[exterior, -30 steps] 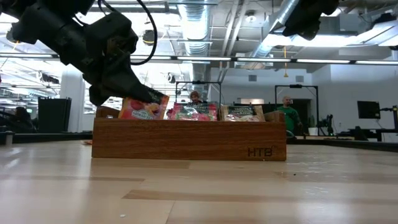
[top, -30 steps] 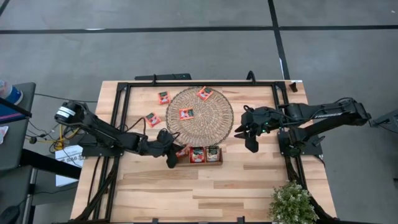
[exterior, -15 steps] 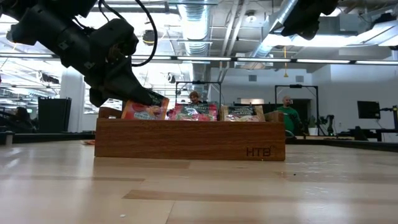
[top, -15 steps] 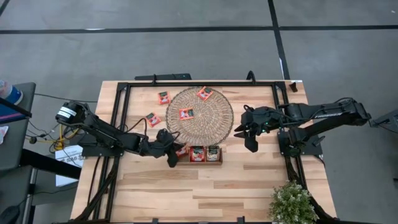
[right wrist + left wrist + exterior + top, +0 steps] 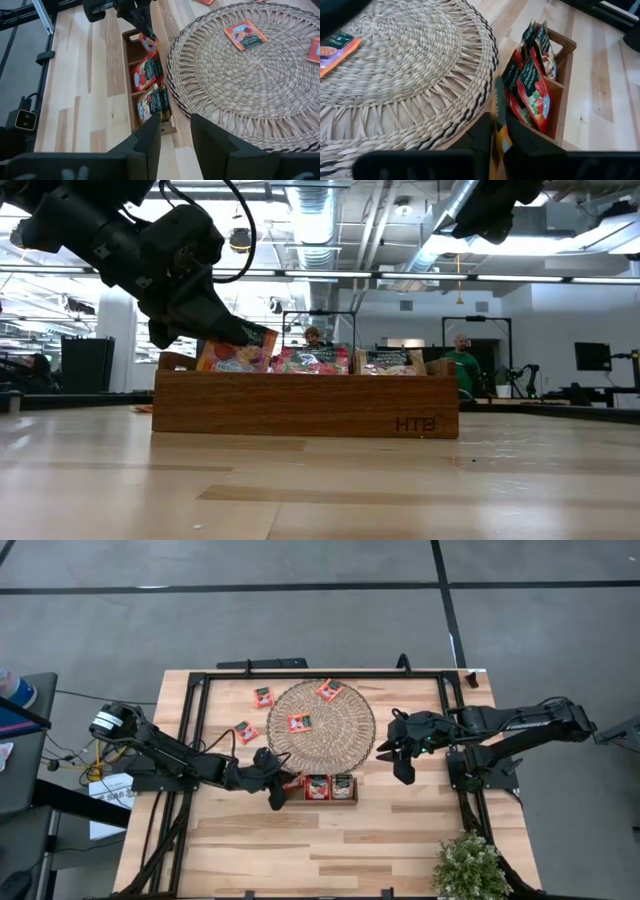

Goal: Pick & Place Tea
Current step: Put the orange tea bag into the left section of the wooden organizer

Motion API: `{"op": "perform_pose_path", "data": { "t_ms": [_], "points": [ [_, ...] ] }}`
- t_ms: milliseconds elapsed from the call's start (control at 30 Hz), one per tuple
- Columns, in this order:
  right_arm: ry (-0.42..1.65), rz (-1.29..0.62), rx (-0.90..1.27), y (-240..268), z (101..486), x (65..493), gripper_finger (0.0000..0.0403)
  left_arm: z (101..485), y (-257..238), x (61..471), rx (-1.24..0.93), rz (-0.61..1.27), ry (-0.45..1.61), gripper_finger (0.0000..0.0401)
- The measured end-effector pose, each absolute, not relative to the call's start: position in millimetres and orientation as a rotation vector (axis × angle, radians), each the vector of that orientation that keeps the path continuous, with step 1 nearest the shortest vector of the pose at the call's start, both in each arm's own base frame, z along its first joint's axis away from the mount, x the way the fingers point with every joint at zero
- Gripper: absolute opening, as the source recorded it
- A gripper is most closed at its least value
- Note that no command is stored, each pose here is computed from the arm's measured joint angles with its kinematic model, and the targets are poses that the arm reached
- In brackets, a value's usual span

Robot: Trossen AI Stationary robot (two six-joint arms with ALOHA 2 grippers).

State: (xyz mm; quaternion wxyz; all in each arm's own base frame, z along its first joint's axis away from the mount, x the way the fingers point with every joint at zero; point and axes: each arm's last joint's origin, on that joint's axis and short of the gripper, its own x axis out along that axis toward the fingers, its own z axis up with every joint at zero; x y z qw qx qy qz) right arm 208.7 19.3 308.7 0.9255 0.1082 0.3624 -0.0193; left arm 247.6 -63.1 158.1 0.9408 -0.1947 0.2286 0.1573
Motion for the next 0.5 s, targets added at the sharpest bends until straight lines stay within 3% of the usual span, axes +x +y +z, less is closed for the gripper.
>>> {"op": "perform_pose_path", "data": {
  "t_ms": [267, 500],
  "points": [
    [0.743, -0.039, 0.222, 19.3, 308.7, 208.8, 0.0098, 158.1, -63.1, 247.5, -0.387, 0.317, 0.468, 0.0091],
    [0.743, -0.039, 0.222, 19.3, 308.7, 208.8, 0.0098, 163.5, -62.6, 246.3, -0.383, 0.312, 0.449, 0.0113]
  ]
}}
